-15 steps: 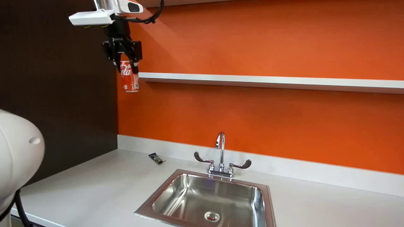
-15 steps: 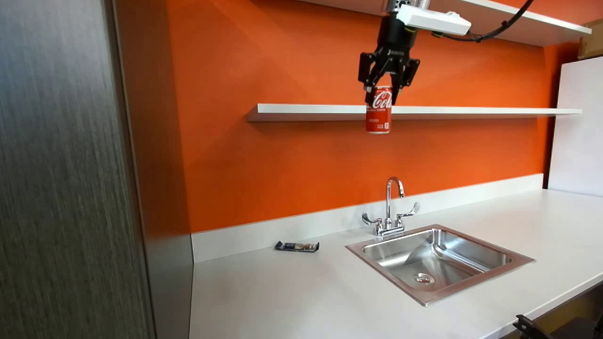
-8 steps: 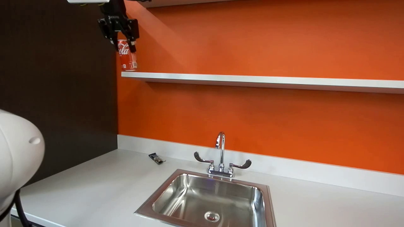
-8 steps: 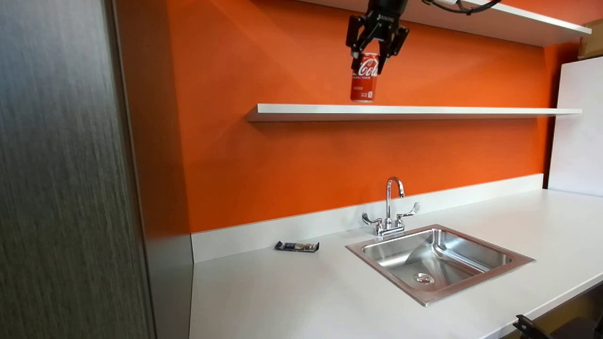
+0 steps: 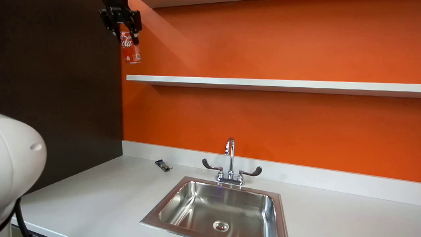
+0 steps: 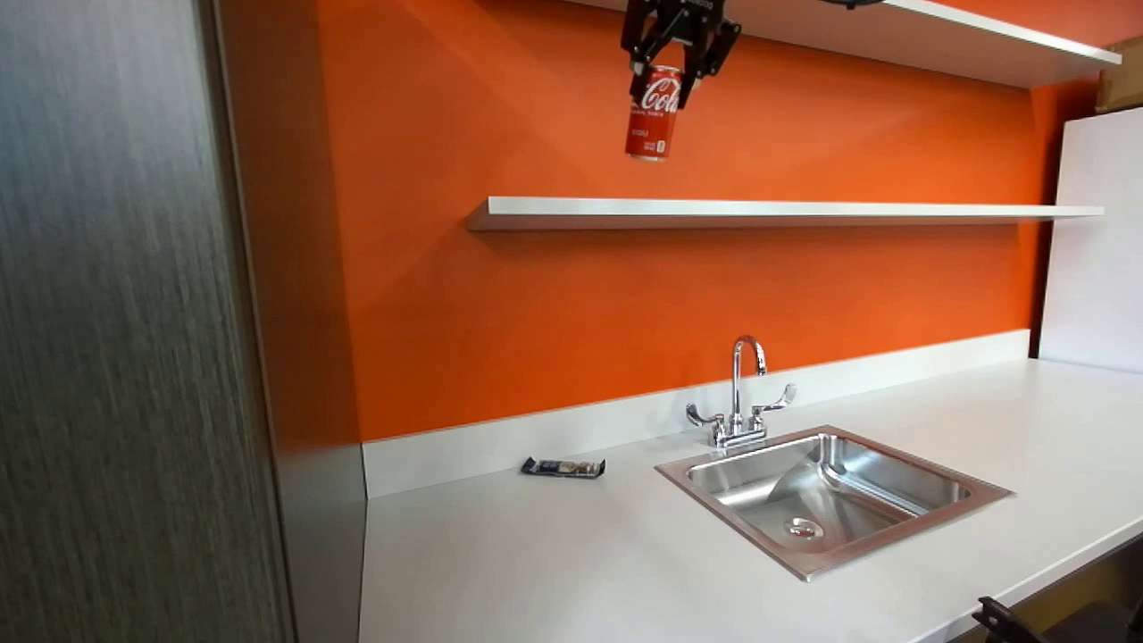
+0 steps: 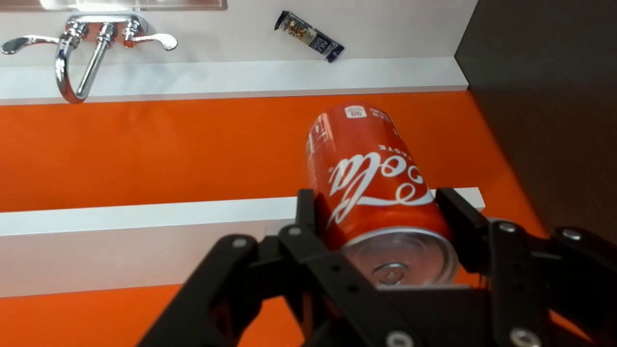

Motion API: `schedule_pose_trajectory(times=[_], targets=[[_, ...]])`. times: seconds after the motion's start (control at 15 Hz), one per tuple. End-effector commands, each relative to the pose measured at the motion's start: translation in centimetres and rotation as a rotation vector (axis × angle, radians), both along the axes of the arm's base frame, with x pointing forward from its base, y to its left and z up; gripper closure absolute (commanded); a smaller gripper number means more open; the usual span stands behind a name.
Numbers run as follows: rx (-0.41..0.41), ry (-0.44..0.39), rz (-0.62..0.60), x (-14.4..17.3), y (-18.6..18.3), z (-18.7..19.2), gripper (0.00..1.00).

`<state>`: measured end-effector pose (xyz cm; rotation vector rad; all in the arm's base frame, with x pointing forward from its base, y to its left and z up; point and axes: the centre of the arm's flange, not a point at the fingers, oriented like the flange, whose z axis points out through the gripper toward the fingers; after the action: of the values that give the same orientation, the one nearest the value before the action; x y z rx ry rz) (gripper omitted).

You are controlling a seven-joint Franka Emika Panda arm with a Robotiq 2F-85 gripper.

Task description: Put the can on the bottom shelf

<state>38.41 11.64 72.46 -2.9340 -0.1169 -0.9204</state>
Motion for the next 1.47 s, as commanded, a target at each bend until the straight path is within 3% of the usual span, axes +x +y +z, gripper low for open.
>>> schedule_pose_trajectory(times=[0.0, 0.73, 1.4], targets=[[0.027, -0.039, -0.011, 2.2, 1.4, 1.8, 0.61], [0.063, -0.06, -0.087, 9.5, 1.2, 3.0, 0.61], [0.016, -0.049, -0.206, 15.9, -0.1, 1.3, 0.61]])
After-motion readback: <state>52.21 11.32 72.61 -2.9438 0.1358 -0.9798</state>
